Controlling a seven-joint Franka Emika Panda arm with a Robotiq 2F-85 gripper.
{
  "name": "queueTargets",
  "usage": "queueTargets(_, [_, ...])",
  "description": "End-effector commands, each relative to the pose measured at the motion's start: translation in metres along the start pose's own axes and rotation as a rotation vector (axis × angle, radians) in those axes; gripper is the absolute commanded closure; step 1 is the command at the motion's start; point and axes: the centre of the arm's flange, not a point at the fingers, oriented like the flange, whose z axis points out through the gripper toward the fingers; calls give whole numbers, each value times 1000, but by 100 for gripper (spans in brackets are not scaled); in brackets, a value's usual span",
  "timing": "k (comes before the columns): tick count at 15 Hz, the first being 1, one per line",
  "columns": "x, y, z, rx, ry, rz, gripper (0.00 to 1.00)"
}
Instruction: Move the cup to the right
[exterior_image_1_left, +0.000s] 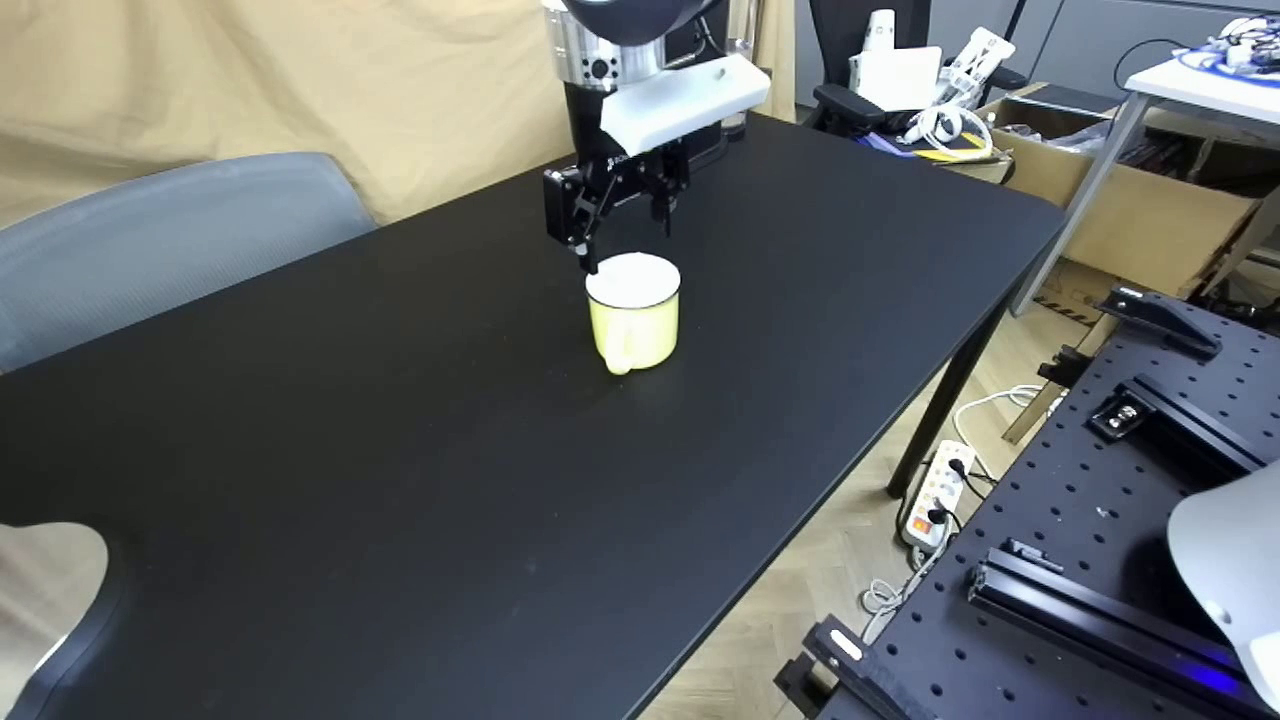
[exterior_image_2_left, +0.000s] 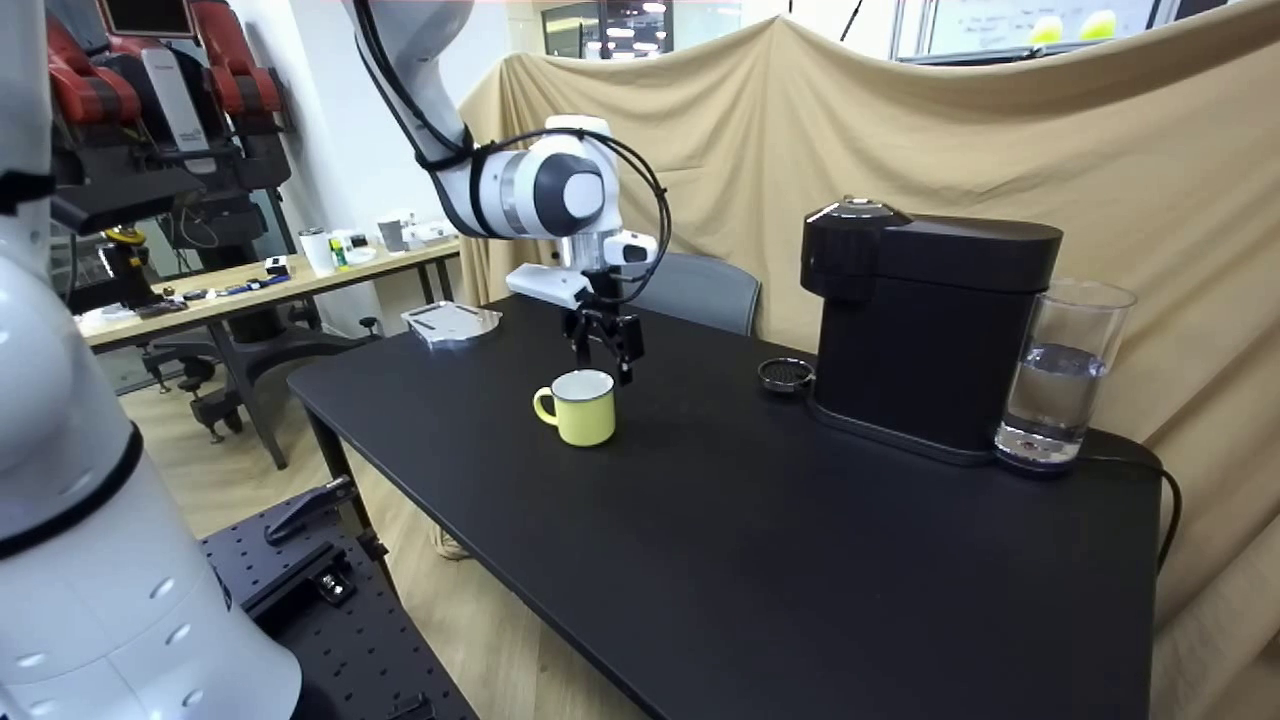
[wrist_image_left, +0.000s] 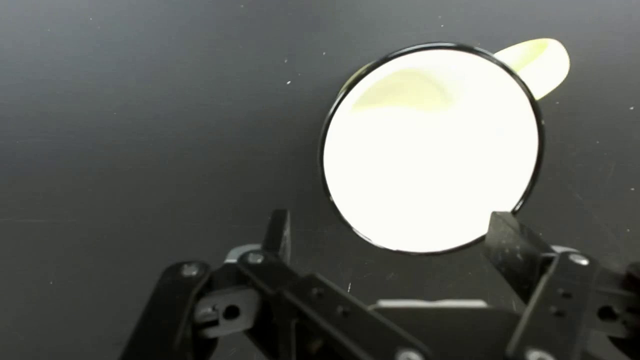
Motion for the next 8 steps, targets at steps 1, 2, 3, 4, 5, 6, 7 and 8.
queueTargets(1, [-3, 6, -11, 1, 17, 9, 0])
queueTargets(2, [-4, 9, -8, -4, 8, 12, 0])
queueTargets(3, [-5, 11, -4, -3, -5, 18, 0])
queueTargets(4, [-6, 13, 3, -8, -18, 23, 0])
queueTargets(5, [-7, 15, 8, -14, -29, 26, 0])
queueTargets(6, [-9, 16, 15, -19, -42, 27, 0])
queueTargets(7, [-11, 15, 20, -23, -54, 26, 0])
queueTargets(8, [-14, 15, 25, -26, -63, 26, 0])
